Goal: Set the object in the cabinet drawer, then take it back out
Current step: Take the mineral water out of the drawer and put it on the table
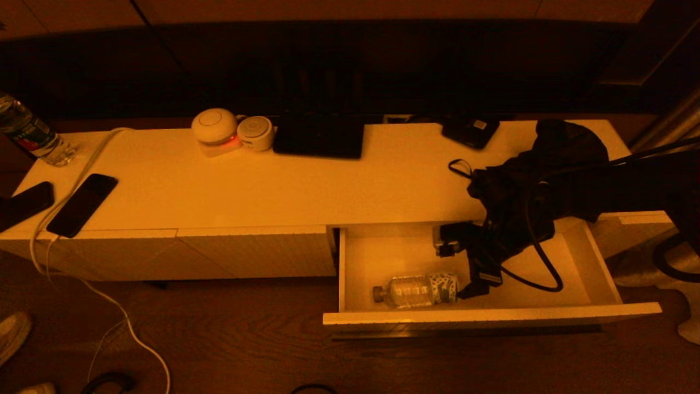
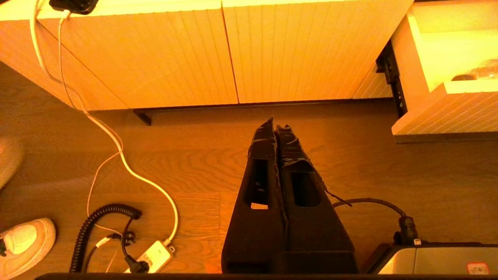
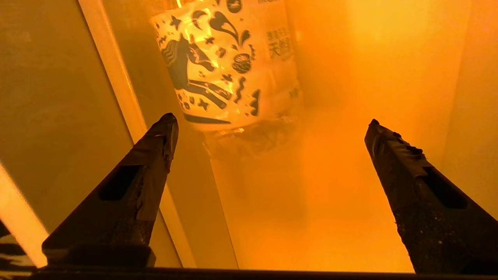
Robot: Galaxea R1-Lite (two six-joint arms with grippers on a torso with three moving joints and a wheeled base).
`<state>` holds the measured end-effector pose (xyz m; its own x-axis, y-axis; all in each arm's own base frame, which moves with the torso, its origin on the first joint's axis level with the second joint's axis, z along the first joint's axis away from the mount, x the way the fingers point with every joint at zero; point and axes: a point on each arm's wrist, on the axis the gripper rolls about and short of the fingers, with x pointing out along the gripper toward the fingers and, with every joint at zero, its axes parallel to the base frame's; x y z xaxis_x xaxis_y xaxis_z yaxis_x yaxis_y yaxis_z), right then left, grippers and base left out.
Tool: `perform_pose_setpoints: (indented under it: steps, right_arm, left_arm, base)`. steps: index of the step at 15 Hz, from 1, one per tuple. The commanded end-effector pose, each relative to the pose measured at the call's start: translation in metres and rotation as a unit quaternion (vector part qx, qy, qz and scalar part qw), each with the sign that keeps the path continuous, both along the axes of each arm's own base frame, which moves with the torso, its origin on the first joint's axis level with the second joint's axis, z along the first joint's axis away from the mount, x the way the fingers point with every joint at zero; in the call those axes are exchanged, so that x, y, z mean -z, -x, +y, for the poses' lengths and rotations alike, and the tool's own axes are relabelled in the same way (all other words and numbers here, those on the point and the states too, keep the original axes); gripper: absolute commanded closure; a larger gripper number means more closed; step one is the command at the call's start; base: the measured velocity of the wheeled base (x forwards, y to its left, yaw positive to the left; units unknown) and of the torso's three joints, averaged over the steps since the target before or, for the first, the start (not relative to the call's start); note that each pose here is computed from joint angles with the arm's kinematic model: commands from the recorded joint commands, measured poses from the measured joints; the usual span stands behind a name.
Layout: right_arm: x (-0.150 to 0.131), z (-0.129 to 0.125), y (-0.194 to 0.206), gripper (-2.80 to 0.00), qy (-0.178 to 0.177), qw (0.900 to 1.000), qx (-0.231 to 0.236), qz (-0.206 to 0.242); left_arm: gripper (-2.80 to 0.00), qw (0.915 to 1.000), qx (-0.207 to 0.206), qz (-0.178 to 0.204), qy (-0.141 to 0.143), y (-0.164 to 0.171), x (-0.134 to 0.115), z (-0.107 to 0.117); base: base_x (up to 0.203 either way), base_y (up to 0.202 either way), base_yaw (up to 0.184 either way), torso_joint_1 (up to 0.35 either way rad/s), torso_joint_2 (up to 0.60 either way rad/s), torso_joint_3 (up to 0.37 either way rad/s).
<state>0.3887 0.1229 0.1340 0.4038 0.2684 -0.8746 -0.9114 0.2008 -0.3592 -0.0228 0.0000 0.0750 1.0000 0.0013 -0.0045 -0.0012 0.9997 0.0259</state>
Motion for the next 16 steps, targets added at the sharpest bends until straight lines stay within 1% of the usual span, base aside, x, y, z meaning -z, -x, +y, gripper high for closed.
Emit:
perform_pose_setpoints:
  steps: [1,3,7,9,13,16]
  right_arm:
    - [-0.002,0.001,-0.004,-2.8,0.003,1.0,-0.004,0.007]
    - [-0.002,0.002,-0.005,-2.8,0.007,1.0,-0.005,0.019]
    - [-0.007,0.006,-0.016,-2.8,0.01,1.0,-0.006,0.023]
    - [-0.01,0.008,-0.02,-2.8,0.006,1.0,-0.008,0.017]
    - [-0.002,0.017,-0.021,-2.8,0.01,0.999,-0.019,0.028]
    - [-0.001,0.021,-0.021,-2.8,0.009,0.999,-0.024,0.026]
  left_arm:
    - [0.0,1.0,0.0,0.0,0.0,0.0,0.0,0.0]
    - [0.0,1.0,0.0,0.0,0.0,0.0,0.0,0.0]
    - [0.0,1.0,0.0,0.0,0.0,0.0,0.0,0.0]
    - [0.0,1.0,0.0,0.0,0.0,0.0,0.0,0.0]
    - [0.0,1.0,0.0,0.0,0.0,0.0,0.0,0.0]
    - [0.0,1.0,0.0,0.0,0.0,0.0,0.0,0.0]
  base:
    - [0.0,0.0,0.0,0.0,0.0,0.0]
    - [0.0,0.0,0.0,0.0,0.0,0.0]
    - [0.0,0.0,0.0,0.0,0.0,0.0]
    - [0.0,0.0,0.0,0.0,0.0,0.0]
    - [0.0,0.0,0.0,0.0,0.0,0.0]
    - [0.0,0.0,0.0,0.0,0.0,0.0]
